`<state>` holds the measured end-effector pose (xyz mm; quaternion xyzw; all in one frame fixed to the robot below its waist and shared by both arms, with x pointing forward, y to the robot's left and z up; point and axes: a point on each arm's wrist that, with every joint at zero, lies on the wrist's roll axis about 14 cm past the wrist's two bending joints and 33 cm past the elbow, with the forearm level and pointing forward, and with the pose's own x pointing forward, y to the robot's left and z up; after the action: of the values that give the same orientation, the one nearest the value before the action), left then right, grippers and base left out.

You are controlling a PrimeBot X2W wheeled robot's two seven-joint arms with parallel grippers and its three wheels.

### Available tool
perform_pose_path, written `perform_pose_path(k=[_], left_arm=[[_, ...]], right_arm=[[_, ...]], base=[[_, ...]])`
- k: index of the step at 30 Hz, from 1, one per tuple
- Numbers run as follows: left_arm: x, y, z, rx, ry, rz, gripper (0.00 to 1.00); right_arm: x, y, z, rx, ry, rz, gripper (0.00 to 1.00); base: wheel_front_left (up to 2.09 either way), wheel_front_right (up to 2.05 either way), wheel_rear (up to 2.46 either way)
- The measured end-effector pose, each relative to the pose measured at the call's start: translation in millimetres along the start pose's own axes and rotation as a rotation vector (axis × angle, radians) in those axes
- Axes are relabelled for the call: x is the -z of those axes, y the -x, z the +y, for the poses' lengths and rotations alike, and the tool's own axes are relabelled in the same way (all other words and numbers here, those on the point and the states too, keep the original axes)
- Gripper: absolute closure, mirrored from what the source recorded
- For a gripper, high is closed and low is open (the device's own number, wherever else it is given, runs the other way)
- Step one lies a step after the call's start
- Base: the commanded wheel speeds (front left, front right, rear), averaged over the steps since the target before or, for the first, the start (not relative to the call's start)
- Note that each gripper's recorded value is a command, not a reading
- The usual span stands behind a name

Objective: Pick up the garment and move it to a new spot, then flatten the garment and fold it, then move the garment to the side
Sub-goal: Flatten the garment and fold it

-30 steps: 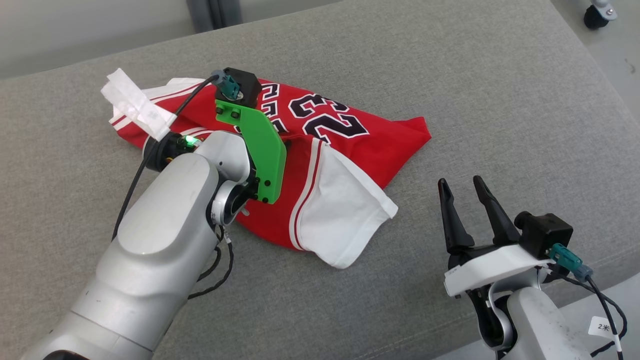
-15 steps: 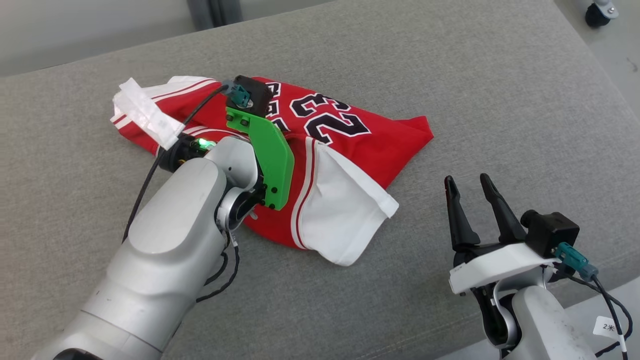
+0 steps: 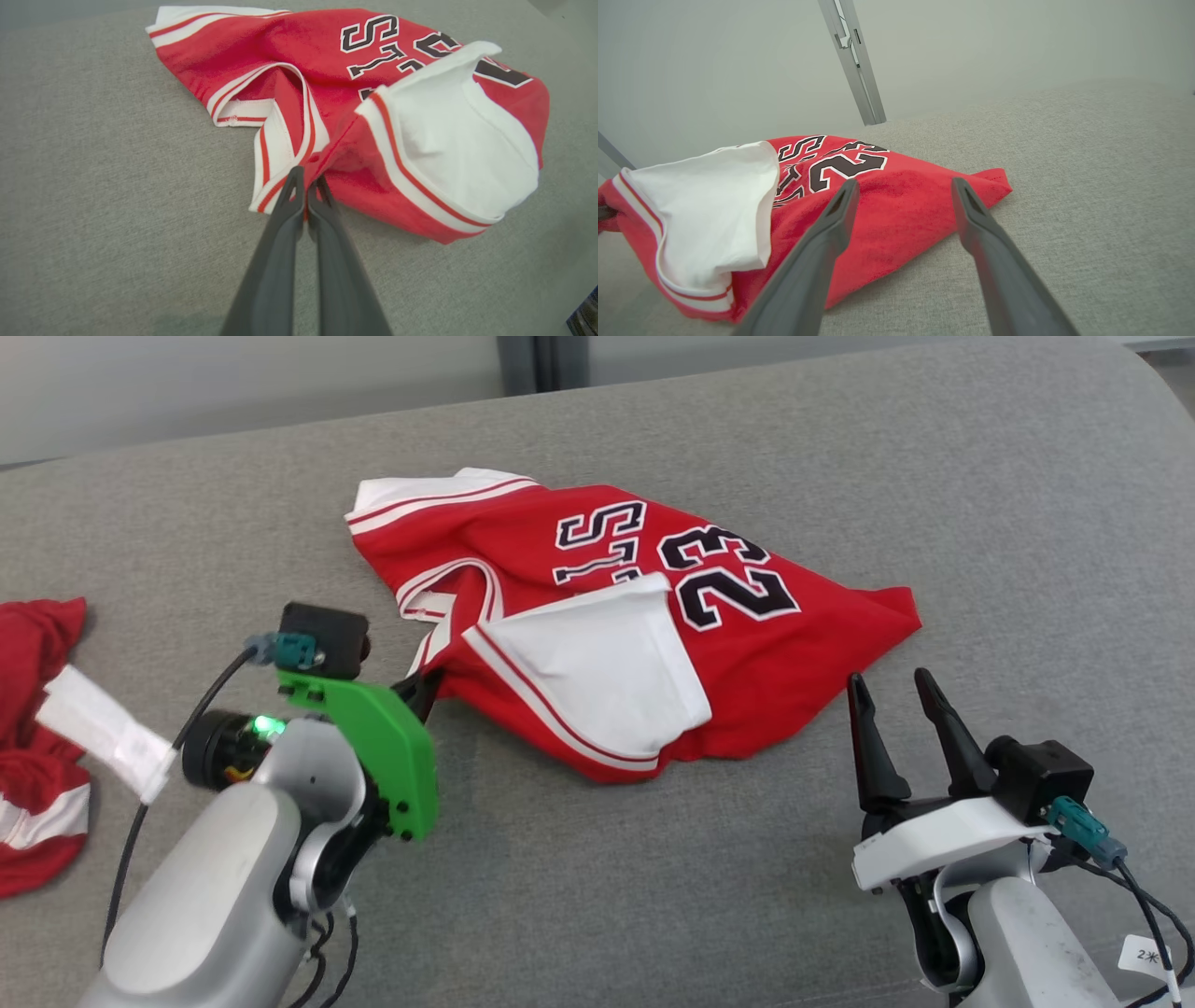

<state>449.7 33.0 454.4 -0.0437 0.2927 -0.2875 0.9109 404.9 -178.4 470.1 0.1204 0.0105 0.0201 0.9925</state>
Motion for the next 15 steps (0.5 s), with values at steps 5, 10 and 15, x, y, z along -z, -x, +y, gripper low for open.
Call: perform_pose_path(k=[5, 10, 15], left_arm=[[27.0, 36.2, 30.1, -0.111, 0.069, 0.01, 1.0], [46.3, 53.6, 44.5, -0.187, 0.132, 0.011, 0.23], [58.1, 61.9, 59.2, -0.264, 0.184, -0.011, 0.0]], right_arm=[[0.4, -7.6, 15.3, -0.046, 0.002, -0.002, 0.0], [-2.2, -10.4, 24.4, -0.072, 0.001, -0.01, 0.0], [-5.0, -8.4, 23.9, -0.07, 0.002, -0.016, 0.0]], base=[[0.0, 0.0, 0.0], [0.0, 0.0, 0.0], [0.0, 0.0, 0.0]])
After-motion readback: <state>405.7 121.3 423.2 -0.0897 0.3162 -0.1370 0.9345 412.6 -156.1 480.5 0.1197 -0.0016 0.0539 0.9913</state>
